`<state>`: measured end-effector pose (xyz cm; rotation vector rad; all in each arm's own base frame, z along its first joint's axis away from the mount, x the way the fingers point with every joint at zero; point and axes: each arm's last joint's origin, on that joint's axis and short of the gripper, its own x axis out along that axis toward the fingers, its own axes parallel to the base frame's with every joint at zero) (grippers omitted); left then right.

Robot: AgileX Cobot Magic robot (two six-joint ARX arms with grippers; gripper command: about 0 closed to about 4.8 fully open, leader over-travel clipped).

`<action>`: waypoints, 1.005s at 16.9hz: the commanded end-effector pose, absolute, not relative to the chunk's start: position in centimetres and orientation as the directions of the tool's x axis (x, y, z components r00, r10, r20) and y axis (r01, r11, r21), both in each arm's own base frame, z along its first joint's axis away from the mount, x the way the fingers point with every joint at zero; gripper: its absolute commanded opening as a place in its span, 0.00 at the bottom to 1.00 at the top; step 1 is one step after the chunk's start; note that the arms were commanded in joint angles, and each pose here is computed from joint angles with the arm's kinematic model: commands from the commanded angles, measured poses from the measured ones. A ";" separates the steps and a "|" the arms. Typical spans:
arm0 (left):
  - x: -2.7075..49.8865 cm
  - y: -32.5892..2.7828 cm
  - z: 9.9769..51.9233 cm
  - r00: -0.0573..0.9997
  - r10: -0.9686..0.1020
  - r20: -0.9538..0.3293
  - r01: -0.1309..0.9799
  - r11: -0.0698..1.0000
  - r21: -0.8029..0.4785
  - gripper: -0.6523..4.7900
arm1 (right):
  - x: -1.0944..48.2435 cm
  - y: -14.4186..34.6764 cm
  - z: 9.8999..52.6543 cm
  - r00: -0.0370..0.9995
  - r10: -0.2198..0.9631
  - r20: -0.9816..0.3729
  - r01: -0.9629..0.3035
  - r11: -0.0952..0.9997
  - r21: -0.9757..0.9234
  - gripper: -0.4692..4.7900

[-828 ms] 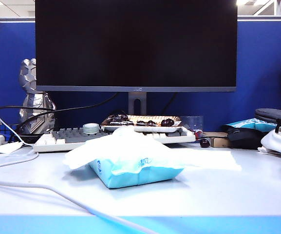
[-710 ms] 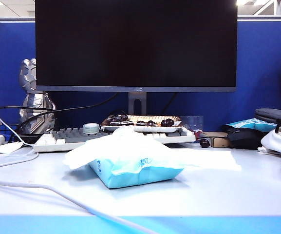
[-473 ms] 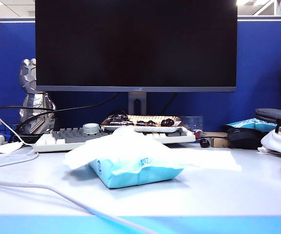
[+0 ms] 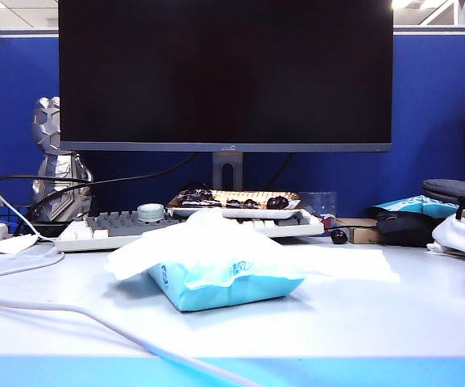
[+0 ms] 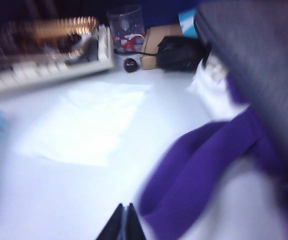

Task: Pull out a wet wipe from the sky blue wet wipes packet and place it on the table.

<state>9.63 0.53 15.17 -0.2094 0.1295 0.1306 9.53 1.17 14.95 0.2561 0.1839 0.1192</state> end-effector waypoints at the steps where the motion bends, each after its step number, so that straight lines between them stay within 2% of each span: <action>1: 9.6 0.5 15.2 0.984 0.114 -0.137 -0.139 0.971 -0.195 0.11 | 9.4 1.9 16.3 0.926 0.374 -0.052 -0.327 0.865 0.381 0.09; 6: 9.6 0.5 15.2 0.984 0.114 -0.136 -0.139 0.971 -0.195 0.11 | 8.1 1.7 21.9 0.919 0.376 0.121 -0.393 0.839 0.377 0.09; 10: 9.6 0.5 15.2 0.984 0.114 -0.137 -0.139 0.971 -0.195 0.11 | 8.9 2.0 25.0 0.884 0.452 0.115 -0.454 0.776 0.438 0.09; 12: 9.6 0.5 15.2 0.984 0.114 -0.137 -0.139 0.971 -0.195 0.11 | 10.7 2.6 26.8 0.822 0.559 0.107 -0.535 0.696 0.479 0.09; 14: 9.6 0.5 15.2 0.984 0.114 -0.137 -0.139 0.971 -0.195 0.11 | 13.9 4.0 29.1 0.673 0.738 0.051 -0.635 0.541 0.552 0.09; 17: 9.6 0.5 15.2 0.984 0.114 -0.137 -0.139 0.971 -0.195 0.11 | 16.7 6.2 30.0 0.533 0.844 0.054 -0.628 0.352 0.694 0.09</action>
